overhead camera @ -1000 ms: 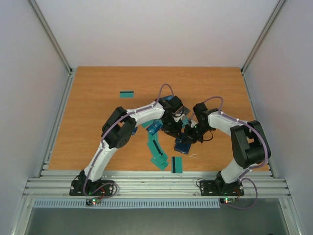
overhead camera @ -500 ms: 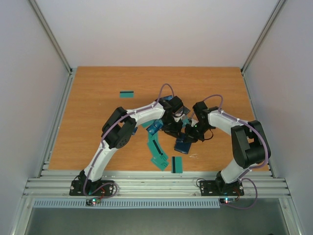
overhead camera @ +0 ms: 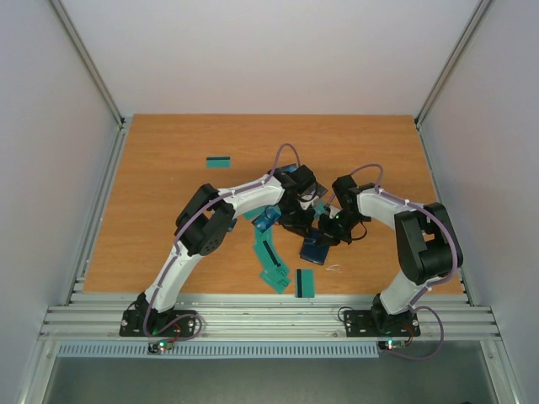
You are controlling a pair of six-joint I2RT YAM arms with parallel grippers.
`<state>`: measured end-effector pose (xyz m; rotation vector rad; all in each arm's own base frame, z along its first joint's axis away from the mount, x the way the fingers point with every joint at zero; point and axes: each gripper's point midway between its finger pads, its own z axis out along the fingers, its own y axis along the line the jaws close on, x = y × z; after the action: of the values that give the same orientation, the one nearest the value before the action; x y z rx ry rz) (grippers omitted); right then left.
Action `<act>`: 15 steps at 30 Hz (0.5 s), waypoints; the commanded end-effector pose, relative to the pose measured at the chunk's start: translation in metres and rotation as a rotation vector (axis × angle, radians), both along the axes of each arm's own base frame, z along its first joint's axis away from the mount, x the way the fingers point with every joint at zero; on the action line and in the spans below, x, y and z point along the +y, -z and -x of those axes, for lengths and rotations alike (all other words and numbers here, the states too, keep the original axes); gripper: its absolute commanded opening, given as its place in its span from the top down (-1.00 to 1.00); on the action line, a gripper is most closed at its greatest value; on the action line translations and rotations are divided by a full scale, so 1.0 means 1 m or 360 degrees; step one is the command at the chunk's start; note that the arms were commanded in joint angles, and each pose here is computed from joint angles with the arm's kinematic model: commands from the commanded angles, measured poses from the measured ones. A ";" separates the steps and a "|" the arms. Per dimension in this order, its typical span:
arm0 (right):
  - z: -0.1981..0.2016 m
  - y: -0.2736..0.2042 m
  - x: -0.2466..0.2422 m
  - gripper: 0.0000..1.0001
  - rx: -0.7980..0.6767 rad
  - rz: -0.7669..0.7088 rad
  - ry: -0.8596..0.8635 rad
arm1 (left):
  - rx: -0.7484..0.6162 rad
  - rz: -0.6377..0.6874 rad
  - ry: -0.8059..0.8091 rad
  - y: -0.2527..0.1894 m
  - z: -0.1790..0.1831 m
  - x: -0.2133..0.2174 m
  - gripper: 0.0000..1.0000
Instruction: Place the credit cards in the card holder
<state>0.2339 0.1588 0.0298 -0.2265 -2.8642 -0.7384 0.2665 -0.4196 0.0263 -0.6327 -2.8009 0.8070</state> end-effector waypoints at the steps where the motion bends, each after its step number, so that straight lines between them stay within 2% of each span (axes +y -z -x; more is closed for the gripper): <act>1: -0.001 0.013 -0.002 0.98 0.0000 0.0028 -0.0009 | 0.0012 -0.0126 0.0028 0.018 0.005 0.011 0.69; 9: 0.004 0.017 0.002 0.98 0.0019 -0.0035 -0.0011 | -0.0084 -0.0061 0.0003 -0.007 -0.004 0.006 0.45; 15: -0.004 0.004 0.004 0.98 -0.0032 -0.0051 -0.0009 | -0.0073 -0.0038 -0.0005 -0.006 -0.002 0.006 0.42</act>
<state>0.2322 0.1650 0.0291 -0.2261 -2.8312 -0.8096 0.2688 -0.4169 0.0264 -0.6475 -2.8214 0.7842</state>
